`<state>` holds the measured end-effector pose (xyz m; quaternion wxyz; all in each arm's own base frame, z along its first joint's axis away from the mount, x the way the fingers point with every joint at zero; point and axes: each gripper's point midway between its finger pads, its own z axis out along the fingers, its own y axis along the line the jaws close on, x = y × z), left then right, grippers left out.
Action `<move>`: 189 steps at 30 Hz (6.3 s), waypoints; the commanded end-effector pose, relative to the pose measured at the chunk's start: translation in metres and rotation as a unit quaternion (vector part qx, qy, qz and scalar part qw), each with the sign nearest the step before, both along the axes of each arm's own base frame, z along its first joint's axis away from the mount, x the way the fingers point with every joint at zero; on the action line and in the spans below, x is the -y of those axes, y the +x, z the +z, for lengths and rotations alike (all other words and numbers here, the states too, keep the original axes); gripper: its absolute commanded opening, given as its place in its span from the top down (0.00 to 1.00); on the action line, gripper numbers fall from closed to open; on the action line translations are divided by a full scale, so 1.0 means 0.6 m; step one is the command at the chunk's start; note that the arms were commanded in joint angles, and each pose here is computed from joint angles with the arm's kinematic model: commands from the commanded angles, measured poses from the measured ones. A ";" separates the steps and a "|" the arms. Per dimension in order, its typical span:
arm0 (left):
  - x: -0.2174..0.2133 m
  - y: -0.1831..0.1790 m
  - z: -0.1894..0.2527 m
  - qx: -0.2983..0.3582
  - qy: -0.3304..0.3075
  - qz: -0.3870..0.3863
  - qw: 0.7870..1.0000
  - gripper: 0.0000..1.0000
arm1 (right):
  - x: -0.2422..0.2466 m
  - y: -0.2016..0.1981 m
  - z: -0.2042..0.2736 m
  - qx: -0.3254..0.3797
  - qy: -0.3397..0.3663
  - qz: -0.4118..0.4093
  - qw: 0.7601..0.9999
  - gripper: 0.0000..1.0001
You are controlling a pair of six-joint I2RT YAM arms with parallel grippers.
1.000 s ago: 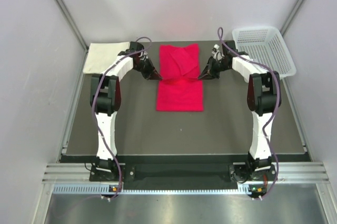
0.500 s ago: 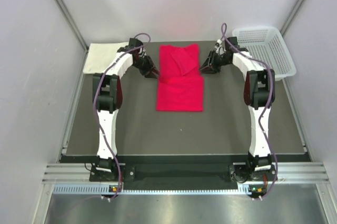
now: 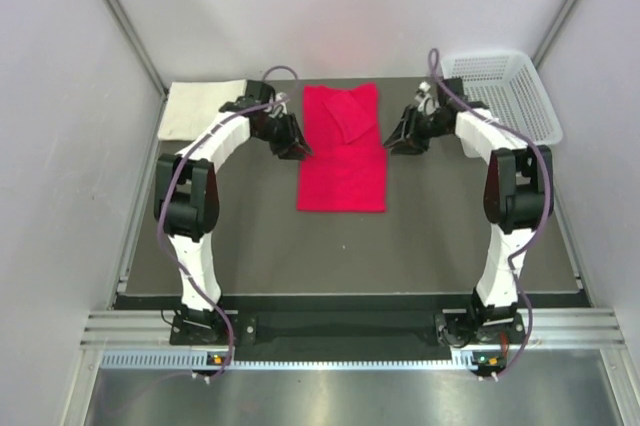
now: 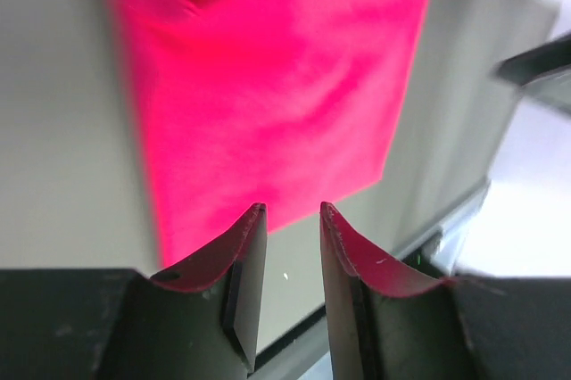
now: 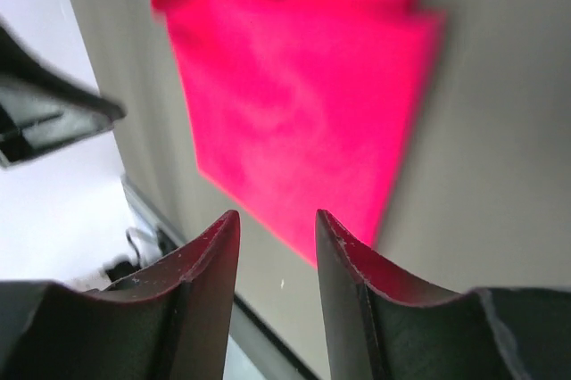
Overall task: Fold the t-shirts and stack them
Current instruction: Fold the tshirt
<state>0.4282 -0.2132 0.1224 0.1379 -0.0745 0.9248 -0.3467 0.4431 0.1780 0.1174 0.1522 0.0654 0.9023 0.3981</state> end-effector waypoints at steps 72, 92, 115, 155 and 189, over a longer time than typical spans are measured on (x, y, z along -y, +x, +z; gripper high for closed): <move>-0.051 -0.220 -0.206 -0.122 0.013 -0.020 0.992 0.70 | -0.034 -0.234 -0.155 -0.057 0.004 0.085 0.995 0.61; -0.073 -0.264 -0.219 -0.153 0.044 -0.003 0.987 1.00 | -0.003 -0.270 -0.176 -0.076 -0.035 0.058 0.995 1.00; -0.068 -0.268 -0.108 -0.087 -0.173 0.325 0.926 0.46 | -0.024 -0.266 -0.093 -0.002 0.093 -0.271 0.958 0.60; -0.057 -0.265 -0.202 -0.143 -0.116 0.464 0.866 0.56 | -0.033 -0.280 -0.177 -0.079 0.014 -0.462 0.883 0.62; -0.057 -0.282 -0.227 -0.161 -0.106 0.414 0.890 1.00 | -0.024 -0.317 -0.218 -0.090 -0.030 -0.423 0.901 1.00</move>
